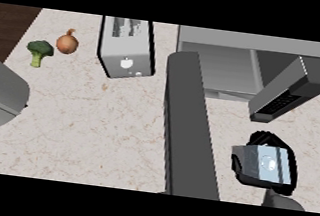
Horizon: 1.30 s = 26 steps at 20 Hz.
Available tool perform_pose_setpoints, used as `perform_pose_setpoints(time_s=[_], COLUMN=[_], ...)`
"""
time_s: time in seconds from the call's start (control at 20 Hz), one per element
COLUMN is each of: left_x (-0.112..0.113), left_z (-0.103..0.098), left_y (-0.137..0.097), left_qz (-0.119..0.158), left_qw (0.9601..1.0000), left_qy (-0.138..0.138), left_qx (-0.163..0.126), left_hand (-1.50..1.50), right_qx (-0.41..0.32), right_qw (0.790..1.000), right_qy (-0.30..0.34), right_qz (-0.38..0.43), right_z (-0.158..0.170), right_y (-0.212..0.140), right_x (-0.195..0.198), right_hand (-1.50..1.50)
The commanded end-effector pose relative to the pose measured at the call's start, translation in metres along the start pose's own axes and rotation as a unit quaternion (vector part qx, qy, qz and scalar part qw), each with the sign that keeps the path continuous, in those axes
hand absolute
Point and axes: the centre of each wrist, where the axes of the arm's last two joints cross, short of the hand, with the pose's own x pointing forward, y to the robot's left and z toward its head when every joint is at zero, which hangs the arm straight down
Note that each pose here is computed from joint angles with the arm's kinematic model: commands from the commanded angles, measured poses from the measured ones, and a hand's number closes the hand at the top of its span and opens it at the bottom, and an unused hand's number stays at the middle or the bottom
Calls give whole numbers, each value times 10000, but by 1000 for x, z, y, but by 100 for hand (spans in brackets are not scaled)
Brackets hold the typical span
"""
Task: Pick up the milk, place it into the microwave and close the microwave
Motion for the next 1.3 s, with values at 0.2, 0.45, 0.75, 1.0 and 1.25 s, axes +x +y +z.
perform_pose_setpoints(time_s=[0.2,0.45,0.75,1.0,1.25], left_x=[8,15,10,8,8], left_z=[-7,-1,14,-7,8], left_y=[8,24,19,26,41], left_qz=[51,-144,-27,0,-51], left_qw=[10000,9998,10000,10000,10000], left_qy=[26,-90,19,17,78], left_qx=[27,55,35,78,-6], left_hand=[-150,-150,-150,-150,-150], right_qx=[14,40,-16,-62,-228], right_qw=[9988,9996,9991,9957,9948], right_qy=[-113,-151,34,332,657], right_qz=[-471,239,411,858,741], right_z=[-12,-50,-85,-99,-106], right_y=[35,50,85,90,95], right_x=[45,29,16,4,-29], right_hand=[150,150,150,150,150])
